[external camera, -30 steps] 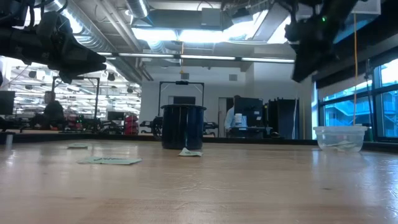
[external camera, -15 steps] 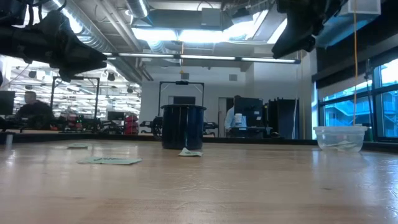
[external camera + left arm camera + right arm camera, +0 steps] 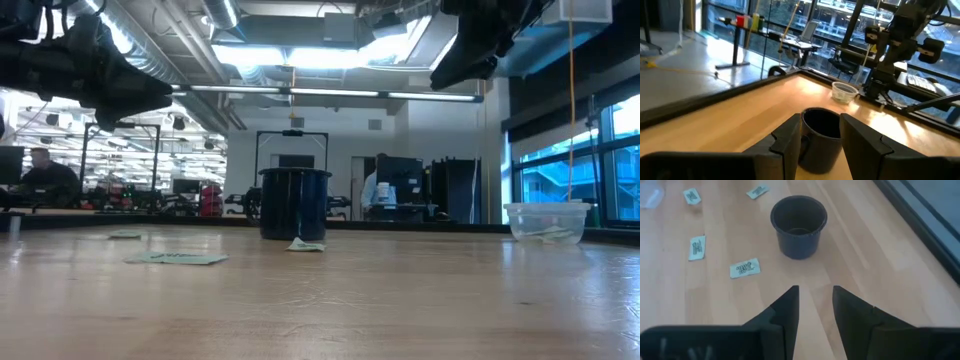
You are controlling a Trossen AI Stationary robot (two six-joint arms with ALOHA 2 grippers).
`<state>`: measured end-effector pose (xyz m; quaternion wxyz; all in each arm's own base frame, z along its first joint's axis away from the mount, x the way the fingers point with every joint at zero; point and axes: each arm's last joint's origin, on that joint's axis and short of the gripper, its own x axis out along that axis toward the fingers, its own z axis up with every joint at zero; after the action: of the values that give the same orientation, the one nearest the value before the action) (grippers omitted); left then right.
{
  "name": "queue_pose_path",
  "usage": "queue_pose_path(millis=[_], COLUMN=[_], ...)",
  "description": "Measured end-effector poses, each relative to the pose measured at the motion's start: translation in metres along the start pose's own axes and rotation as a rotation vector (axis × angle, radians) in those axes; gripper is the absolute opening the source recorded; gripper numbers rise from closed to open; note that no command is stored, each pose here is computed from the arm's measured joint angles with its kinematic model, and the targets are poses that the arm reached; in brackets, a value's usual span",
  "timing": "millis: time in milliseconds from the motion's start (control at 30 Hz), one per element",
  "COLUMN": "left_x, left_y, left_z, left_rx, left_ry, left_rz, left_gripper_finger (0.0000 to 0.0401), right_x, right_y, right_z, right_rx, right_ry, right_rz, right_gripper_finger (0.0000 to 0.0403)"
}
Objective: Pick and place Stevia / Truvia into bins
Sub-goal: Put the stevia packet into the square transparent container
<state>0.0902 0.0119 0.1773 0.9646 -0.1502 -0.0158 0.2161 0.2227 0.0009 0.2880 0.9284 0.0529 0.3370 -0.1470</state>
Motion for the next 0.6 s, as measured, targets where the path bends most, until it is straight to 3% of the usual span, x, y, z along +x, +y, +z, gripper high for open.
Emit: queue_pose_path(millis=[167, 433, 600], left_x=[0.000, 0.000, 0.000], left_y=[-0.002, -0.003, -0.004], left_z=[-0.001, -0.002, -0.002], left_rx=[-0.032, 0.004, 0.028], left_ry=[0.030, 0.049, 0.054], left_rz=[-0.060, -0.122, -0.142], left_gripper_finger=[0.0130, 0.0129, 0.0129], right_x=[0.001, 0.001, 0.001], right_y=[-0.005, -0.003, -0.004], right_z=[0.002, 0.013, 0.010], right_rx=[-0.016, -0.088, -0.111], right_ry=[-0.010, -0.109, -0.083], right_rz=[-0.008, 0.049, 0.047], right_gripper_finger=[0.0122, 0.0122, 0.0122])
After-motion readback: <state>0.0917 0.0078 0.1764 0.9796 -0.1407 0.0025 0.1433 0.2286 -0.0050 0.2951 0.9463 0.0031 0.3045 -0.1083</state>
